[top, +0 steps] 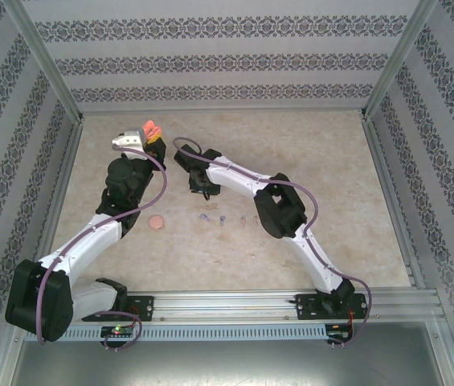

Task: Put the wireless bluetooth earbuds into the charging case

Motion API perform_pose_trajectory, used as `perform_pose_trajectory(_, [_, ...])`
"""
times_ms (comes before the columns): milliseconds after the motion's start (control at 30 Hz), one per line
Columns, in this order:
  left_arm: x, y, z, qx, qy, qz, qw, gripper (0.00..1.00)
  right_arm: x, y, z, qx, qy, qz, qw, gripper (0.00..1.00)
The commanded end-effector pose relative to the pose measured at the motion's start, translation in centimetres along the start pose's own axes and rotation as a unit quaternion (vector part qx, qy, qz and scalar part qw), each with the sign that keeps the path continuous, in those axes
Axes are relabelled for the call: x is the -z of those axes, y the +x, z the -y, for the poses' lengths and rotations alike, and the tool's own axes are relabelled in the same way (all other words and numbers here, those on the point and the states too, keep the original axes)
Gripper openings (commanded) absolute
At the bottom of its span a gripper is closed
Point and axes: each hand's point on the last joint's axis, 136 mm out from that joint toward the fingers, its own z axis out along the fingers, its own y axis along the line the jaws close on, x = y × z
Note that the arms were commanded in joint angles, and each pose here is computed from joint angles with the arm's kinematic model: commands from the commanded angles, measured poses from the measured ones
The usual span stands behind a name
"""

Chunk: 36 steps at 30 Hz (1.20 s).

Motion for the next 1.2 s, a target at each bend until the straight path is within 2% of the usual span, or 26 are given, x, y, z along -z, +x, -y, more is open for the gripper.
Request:
perform_pose_trajectory(0, [0.5, -1.9, -0.1, 0.013, 0.003, 0.034, 0.999, 0.0, -0.6, 0.6, 0.0, 0.0, 0.017, -0.001, 1.0, 0.39])
perform_pose_trajectory(633, [0.5, -1.7, -0.3, 0.021, 0.0, 0.028, 0.999, 0.0, -0.4, 1.2, 0.3, -0.006, 0.015, 0.0, 1.0, 0.28])
perform_pose_trajectory(867, [0.3, -1.6, -0.2, 0.023, 0.001, 0.023, 0.999, 0.0, 1.8, -0.6, 0.2, -0.012, -0.002, 0.029, 0.999, 0.26])
perform_pose_trajectory(1167, [0.4, -2.5, 0.9, 0.002, 0.03, 0.046, 0.998, 0.0, 5.2, -4.0, 1.6, -0.023, -0.028, 0.087, 0.996, 0.23])
